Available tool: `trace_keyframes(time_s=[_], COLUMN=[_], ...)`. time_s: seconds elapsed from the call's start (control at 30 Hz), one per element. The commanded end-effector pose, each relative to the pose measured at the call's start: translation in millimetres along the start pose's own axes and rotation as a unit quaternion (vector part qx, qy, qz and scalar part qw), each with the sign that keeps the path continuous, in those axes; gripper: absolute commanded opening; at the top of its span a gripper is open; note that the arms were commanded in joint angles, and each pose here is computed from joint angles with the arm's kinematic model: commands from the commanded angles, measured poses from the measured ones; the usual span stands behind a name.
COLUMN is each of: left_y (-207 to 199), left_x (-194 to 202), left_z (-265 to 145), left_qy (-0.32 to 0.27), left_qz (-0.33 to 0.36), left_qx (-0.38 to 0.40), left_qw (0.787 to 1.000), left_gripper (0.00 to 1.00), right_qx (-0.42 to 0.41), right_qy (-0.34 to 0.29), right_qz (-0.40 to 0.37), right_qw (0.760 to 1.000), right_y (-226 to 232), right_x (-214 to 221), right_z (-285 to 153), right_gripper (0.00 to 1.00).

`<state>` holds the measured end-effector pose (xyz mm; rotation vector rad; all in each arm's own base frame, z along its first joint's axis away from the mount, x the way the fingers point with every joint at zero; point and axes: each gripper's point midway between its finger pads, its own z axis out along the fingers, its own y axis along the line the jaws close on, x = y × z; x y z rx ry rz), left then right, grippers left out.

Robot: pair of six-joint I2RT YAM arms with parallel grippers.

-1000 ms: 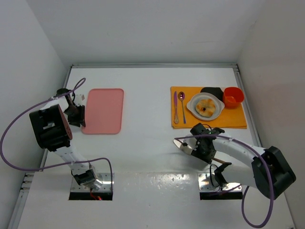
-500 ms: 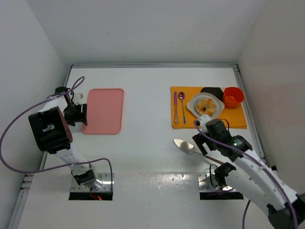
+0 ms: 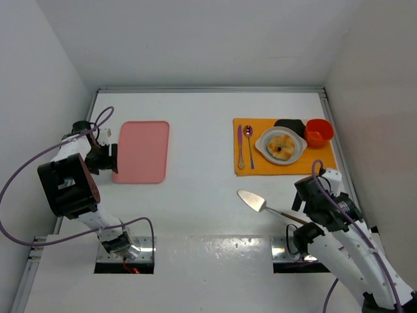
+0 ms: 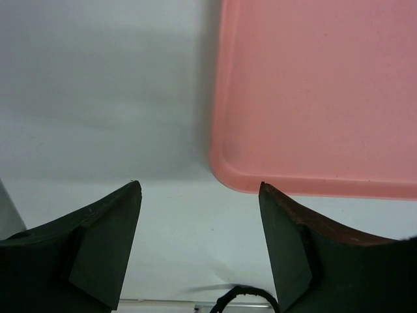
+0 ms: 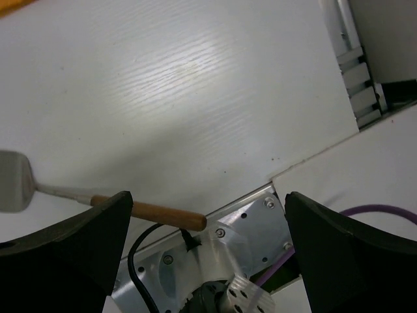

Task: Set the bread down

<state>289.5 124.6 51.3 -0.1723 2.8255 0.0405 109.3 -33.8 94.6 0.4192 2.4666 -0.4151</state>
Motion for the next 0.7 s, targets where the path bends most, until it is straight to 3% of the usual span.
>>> trace_keyframes(time_s=[0.0,0.27,0.67], left_y=[0,-11,-14], left_x=[4,24,23], left_z=[-3,10,10], left_qy=[-0.008,0.010,0.003], left_qz=[-0.015,-0.021,-0.017], left_qx=[-0.001,0.021,0.030], left_qw=[1.000,0.999,0.999], left_gripper=[0.78,0.82,0.87], right_qx=[0.081,0.072,0.062], right_qy=[-0.016,-0.014,-0.021], right_qz=[0.079,0.096,0.108], right_qw=[0.993,0.993,0.992], right_y=[-34,-32,-31], right_x=[-3,4,4], right_z=[-13,-10,-10], right_gripper=[1.00,1.00,1.00])
